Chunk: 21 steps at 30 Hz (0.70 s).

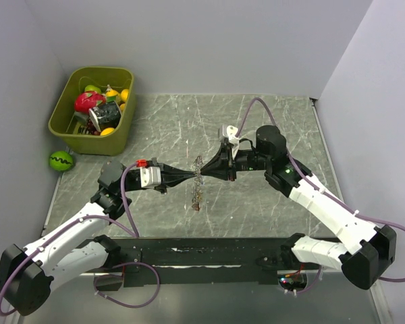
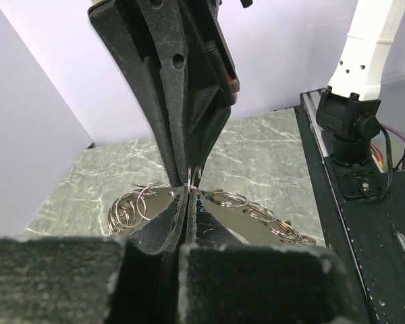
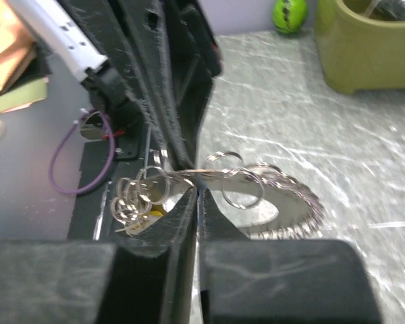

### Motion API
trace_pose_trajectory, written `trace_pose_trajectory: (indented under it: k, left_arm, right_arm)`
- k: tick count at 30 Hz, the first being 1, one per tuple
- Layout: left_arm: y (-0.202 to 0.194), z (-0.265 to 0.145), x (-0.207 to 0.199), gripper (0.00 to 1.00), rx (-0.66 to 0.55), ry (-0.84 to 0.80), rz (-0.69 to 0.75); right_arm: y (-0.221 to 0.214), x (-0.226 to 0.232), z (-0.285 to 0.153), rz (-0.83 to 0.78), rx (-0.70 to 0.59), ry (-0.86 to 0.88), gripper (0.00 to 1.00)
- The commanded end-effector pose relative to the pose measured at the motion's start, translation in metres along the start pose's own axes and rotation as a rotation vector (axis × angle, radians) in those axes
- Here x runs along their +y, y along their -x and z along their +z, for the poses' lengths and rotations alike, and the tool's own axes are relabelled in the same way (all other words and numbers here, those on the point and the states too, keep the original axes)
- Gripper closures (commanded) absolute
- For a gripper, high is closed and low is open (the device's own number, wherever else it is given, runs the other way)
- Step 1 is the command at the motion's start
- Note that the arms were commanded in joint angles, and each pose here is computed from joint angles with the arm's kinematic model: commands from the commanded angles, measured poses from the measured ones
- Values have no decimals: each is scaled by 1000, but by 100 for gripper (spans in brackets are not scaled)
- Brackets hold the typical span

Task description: Put the keys on the keyring

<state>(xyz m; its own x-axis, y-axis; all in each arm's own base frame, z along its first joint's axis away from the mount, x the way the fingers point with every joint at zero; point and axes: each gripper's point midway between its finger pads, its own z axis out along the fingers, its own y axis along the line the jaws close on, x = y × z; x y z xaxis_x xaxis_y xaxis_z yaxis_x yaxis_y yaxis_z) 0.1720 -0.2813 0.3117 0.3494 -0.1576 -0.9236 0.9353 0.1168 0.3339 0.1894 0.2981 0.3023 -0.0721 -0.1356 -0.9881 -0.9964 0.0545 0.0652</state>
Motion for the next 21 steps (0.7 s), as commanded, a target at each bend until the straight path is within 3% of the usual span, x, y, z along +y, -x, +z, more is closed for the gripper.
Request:
trace_pose_trajectory:
  k: [1, 3, 6, 12, 15, 21]
  left_arm:
    - [30, 3, 1, 99, -84, -15, 107]
    - [29, 4, 2, 99, -84, -12, 102]
    - [26, 4, 2, 99, -80, -13, 97]
    - [24, 5, 4, 99, -72, -12, 98]
    - [24, 4, 5, 99, -67, -3, 103]
    - [19, 3, 7, 99, -52, 13, 95]
  right_arm:
    - [21, -13, -13, -69, -49, -132, 73]
    - [22, -14, -16, -81, -58, -156, 62]
    - [23, -16, -23, -93, -58, -206, 37]
    - [39, -15, -35, -137, -113, -268, 11]
    - [41, -13, -38, -146, -127, -277, 3]
    - [42, -13, -38, -143, -133, -278, 0]
